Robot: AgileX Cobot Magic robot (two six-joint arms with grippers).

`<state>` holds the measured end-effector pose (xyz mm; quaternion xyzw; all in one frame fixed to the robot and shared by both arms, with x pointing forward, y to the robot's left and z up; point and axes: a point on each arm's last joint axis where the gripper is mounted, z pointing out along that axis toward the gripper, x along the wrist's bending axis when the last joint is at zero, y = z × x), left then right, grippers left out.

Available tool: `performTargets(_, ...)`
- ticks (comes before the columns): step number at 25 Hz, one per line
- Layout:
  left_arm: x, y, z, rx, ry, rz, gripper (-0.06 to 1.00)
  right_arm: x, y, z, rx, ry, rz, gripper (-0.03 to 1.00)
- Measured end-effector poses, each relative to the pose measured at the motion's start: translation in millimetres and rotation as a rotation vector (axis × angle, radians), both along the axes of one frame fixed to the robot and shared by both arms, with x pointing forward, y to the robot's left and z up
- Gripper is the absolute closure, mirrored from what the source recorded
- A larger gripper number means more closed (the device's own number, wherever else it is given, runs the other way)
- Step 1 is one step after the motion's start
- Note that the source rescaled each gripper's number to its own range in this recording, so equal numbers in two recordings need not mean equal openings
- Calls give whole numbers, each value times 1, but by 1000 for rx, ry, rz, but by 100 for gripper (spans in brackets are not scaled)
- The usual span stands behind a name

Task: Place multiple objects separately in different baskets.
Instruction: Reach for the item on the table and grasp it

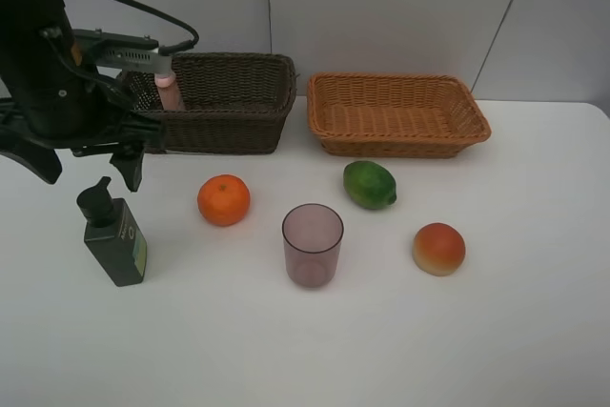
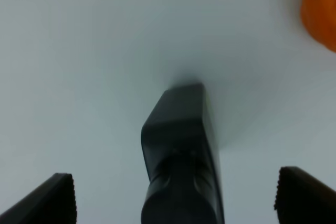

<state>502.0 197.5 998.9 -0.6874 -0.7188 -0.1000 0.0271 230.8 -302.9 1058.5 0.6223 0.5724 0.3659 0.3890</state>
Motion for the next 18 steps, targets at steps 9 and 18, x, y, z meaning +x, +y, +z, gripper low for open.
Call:
performTargets(9,-10,4,-15,3,15,95,-5,0,0,0,0,0,0,18)
performTargets(18,-9,3,-29,-49,-70,107,-5,0,0,0,0,0,0,18)
